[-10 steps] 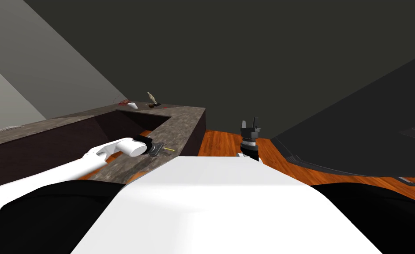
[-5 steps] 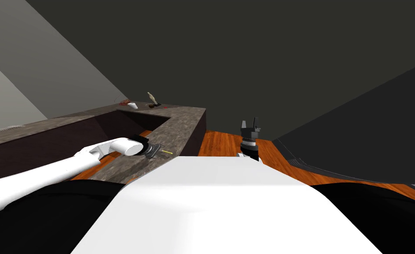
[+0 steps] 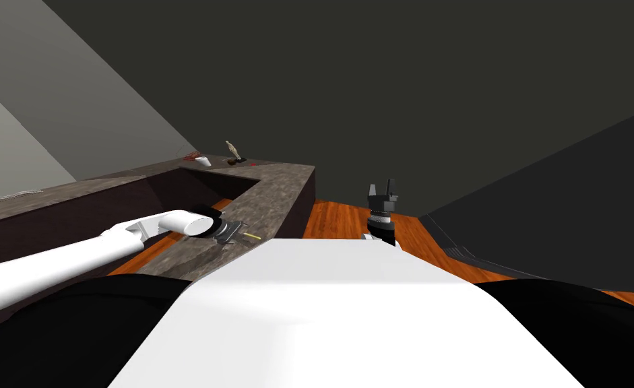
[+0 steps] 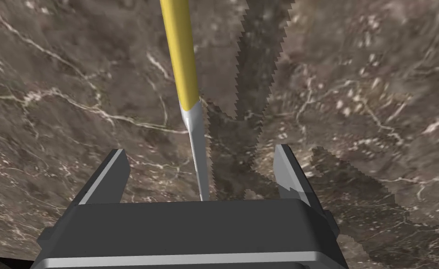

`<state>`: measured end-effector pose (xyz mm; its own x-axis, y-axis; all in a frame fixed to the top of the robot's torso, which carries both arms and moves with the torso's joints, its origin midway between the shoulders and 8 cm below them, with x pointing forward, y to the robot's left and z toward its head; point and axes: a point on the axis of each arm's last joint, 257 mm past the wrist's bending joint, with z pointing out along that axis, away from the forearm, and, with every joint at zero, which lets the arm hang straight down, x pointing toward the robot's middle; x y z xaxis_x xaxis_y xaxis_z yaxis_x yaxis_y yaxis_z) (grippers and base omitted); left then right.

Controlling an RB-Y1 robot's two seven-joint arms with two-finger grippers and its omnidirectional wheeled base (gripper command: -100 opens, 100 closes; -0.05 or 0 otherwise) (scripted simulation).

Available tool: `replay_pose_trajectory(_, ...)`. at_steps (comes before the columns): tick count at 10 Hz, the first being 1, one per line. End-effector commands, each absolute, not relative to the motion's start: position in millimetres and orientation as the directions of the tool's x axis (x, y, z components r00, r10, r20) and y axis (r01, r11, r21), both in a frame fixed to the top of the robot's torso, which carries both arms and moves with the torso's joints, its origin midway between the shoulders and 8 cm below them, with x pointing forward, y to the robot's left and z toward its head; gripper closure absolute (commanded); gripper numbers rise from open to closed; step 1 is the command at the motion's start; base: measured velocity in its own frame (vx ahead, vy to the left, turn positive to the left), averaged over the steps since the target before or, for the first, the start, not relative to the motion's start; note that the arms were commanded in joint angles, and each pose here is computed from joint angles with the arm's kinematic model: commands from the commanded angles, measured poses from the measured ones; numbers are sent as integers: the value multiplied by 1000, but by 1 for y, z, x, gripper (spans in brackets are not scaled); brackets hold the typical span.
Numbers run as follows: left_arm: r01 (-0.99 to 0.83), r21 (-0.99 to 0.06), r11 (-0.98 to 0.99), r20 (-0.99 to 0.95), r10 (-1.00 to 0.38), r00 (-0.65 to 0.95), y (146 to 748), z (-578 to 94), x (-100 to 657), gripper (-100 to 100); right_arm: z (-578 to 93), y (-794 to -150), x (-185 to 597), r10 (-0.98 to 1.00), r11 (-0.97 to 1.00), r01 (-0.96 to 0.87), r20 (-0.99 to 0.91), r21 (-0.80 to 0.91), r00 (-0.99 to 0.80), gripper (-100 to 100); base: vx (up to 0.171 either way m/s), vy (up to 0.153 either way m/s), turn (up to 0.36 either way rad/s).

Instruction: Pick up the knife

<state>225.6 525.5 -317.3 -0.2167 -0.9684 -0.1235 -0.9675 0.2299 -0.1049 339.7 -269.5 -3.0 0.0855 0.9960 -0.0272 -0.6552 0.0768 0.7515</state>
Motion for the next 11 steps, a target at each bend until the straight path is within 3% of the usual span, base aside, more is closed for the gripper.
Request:
replay_pose_trajectory(1,-968,-91,235,-113,-968,-225,529,-315,221,-100,-3,-270,340,996,77,-655,-27,752,86,0,50,-15,22)
replay_pose_trajectory(10,-967,-41,252,-70,-966,-249,536,-307,206,-100,-3,-269,340,996,77,-655,-27,752,86,0,33,-7,23)
replay_pose_trajectory(11,-966,-40,254,-70,-966,-251,536,-307,206,0,-3,-269,340,996,77,-655,-27,751,85,0,0,0,0)
